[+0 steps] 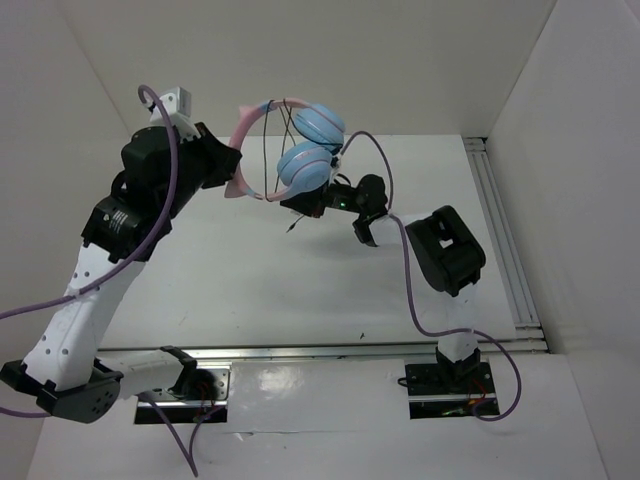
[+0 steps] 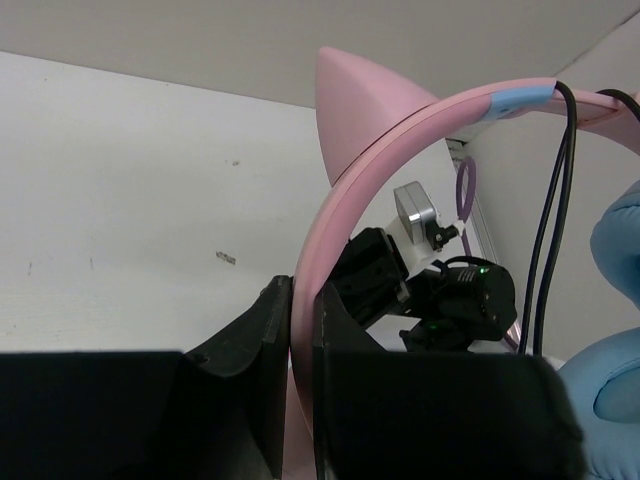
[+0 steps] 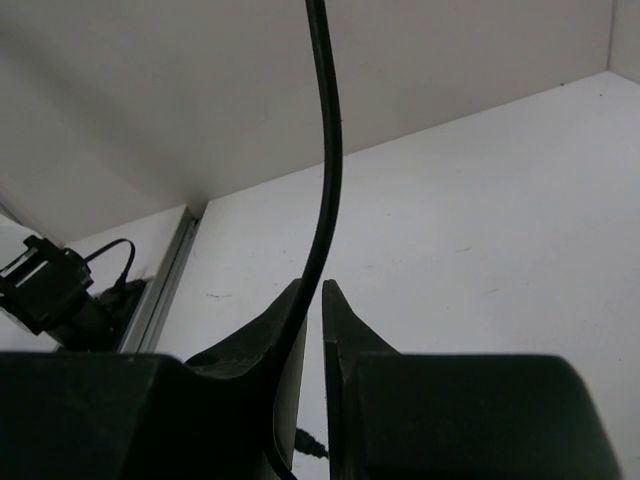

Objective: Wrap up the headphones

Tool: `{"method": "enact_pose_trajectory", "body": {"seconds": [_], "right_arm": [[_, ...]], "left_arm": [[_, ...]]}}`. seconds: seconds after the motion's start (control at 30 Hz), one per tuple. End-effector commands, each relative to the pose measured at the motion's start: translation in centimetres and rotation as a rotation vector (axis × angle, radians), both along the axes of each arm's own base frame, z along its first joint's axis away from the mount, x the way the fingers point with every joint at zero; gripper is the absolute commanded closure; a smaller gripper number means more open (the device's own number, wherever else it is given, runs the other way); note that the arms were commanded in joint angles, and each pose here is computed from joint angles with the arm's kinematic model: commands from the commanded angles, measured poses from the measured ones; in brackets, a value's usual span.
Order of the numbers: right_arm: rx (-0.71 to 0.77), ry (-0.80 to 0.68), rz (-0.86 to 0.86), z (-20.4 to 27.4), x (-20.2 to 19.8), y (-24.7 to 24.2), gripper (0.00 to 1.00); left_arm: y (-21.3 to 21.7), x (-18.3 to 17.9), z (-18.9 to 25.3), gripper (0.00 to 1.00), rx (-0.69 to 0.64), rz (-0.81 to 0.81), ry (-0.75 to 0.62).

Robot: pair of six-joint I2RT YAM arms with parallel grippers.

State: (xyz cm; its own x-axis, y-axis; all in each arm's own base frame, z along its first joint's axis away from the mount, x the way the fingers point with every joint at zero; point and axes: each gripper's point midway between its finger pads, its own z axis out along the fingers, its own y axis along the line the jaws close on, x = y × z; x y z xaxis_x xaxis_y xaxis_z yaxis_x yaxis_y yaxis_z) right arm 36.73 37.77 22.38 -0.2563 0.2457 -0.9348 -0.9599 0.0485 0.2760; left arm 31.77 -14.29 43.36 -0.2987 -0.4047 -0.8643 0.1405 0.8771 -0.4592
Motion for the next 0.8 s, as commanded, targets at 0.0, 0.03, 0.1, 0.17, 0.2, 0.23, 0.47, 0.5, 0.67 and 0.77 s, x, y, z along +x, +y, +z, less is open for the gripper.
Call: {"method": "enact_pose_trajectory", "body": {"seconds": [0.0, 0.03, 0.1, 0.17, 0.2, 0.23, 0.47, 0.5, 0.67, 0.77], "right_arm": [[0.069, -0.107, 0.008, 1.5, -1.0, 0.1, 0.81], [0.069, -0.107, 0.008, 1.5, -1.0, 0.1, 0.81], [0.06, -0.089, 0.017, 0.8, -1.5, 0.4, 0.81], [0.062, -0.086, 0.009, 0.6, -1.5, 0.3, 0.81], [0.062, -0.086, 0.009, 0.6, -1.5, 0.3, 0.81], [0.057, -0.076, 0.018, 0.2, -2.0, 0.5, 0.8], [0.051, -0.065, 0.018, -0.4, -2.2, 0.4, 0.8], [0.051, -0.065, 0.018, -0.4, -2.2, 0.4, 0.8], [0.036, -0.049, 0.025, -1.5, -2.7, 0.6, 0.86], [0.031, -0.041, 0.025, -1.8, -2.8, 0.5, 0.88]], "left_arm": [[0.2, 0.5, 5.5, 1.0, -0.105, 0.024, -0.153], [0.4, 0.5, 5.5, 1.0, -0.104, 0.033, -0.153], [1.0, 0.6, 5.9, 1.0, -0.106, 0.054, -0.163], [1.3, 1.0, 6.0, 1.0, -0.105, 0.073, -0.165], [1.5, 1.0, 6.0, 1.0, -0.104, 0.082, -0.166], [1.6, 1.5, 5.7, 1.0, -0.099, 0.091, -0.158], [2.7, 1.8, 6.4, 1.0, -0.1, 0.132, -0.17], [2.9, 2.2, 6.1, 1.0, -0.095, 0.143, -0.162], [3.5, 2.8, 5.8, 1.0, -0.088, 0.174, -0.156], [4.0, 2.9, 5.8, 1.0, -0.094, 0.198, -0.156]]}}
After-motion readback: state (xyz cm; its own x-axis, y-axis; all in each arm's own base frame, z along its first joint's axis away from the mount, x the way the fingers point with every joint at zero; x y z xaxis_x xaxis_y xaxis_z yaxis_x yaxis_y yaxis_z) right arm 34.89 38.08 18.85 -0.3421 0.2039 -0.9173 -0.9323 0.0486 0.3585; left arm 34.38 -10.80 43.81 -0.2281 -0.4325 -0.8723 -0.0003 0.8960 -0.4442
